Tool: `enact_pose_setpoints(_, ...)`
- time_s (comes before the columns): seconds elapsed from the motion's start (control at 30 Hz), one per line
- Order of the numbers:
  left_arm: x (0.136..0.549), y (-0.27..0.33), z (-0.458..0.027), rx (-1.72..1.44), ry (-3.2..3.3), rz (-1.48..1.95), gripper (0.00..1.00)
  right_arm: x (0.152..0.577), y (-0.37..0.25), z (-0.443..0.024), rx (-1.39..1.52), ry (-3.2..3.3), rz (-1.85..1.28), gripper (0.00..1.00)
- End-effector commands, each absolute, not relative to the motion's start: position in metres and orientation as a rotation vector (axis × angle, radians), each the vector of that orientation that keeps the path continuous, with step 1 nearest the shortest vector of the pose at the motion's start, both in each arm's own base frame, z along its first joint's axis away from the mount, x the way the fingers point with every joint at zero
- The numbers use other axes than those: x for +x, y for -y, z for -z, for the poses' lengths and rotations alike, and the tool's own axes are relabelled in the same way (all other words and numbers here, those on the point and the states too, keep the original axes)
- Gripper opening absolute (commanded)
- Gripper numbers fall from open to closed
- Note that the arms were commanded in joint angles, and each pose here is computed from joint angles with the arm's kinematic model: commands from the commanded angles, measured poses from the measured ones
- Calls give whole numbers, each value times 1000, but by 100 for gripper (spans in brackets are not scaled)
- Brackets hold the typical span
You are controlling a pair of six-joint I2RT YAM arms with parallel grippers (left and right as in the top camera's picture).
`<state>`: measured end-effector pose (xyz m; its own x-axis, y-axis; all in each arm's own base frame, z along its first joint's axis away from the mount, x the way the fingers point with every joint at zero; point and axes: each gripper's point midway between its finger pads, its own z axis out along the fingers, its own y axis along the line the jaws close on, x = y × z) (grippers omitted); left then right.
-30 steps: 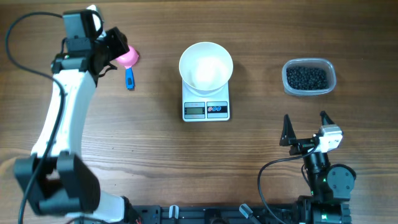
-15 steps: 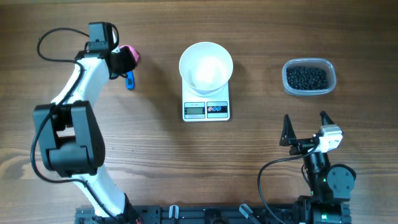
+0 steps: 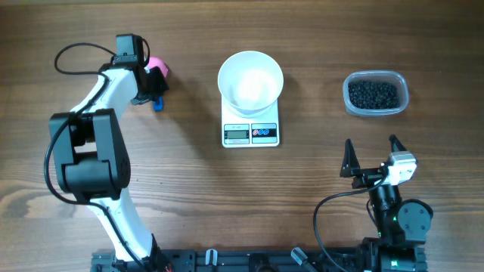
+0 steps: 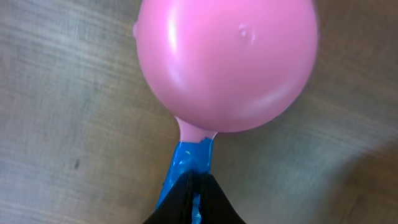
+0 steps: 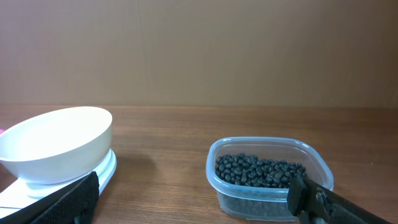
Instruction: Scoop item into bowl and weigh 150g on scale
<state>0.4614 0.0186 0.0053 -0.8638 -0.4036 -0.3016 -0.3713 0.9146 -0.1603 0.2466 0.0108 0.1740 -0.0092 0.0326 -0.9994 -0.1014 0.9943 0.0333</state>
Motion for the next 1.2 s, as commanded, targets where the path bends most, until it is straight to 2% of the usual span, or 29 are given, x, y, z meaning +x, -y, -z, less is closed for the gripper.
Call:
enact_pose_setpoints(0.0, 420, -14, 22, -607, -2923, 93, 10, 246, -10, -177, -53, -1564, -96, 99)
enact_pose_setpoints(0.3, 366, 20, 20, -601, -3159, 192, 9, 246, -10, -177, -53, -1564, -96, 100)
enact_pose_setpoints(0.4, 369, 22, 4, -599, -3159, 202, 7, 246, -10, -177, -53, -1564, -96, 100)
enact_pose_setpoints(0.5, 394, 22, -26, -572, -3071, 222, 9, 246, -10, -177, -53, -1564, -96, 100)
enact_pose_setpoints(0.57, 409, 22, -42, -554, -3011, 234, 17, 246, -10, -177, -53, -1563, -96, 100)
enact_pose_setpoints(0.6, 417, 22, -50, -540, -2980, 240, 35, 246, -10, -177, -53, -1563, -96, 100)
enact_pose_setpoints(0.67, 428, 21, -55, -522, -2941, 244, 61, 246, -10, -177, -53, -1563, -96, 100)
enact_pose_setpoints(0.8, 439, 14, -56, -320, -2914, 166, 91, 246, -10, -177, -53, -1564, -96, 100)
enact_pose_setpoints(0.9, 451, 2, -54, -226, -2870, 63, 100, 246, -10, -177, -53, -1564, -96, 100)
enact_pose_setpoints(1.17, 437, 16, -23, -195, -2937, 90, 100, 246, -10, -177, -53, -1564, -96, 100)
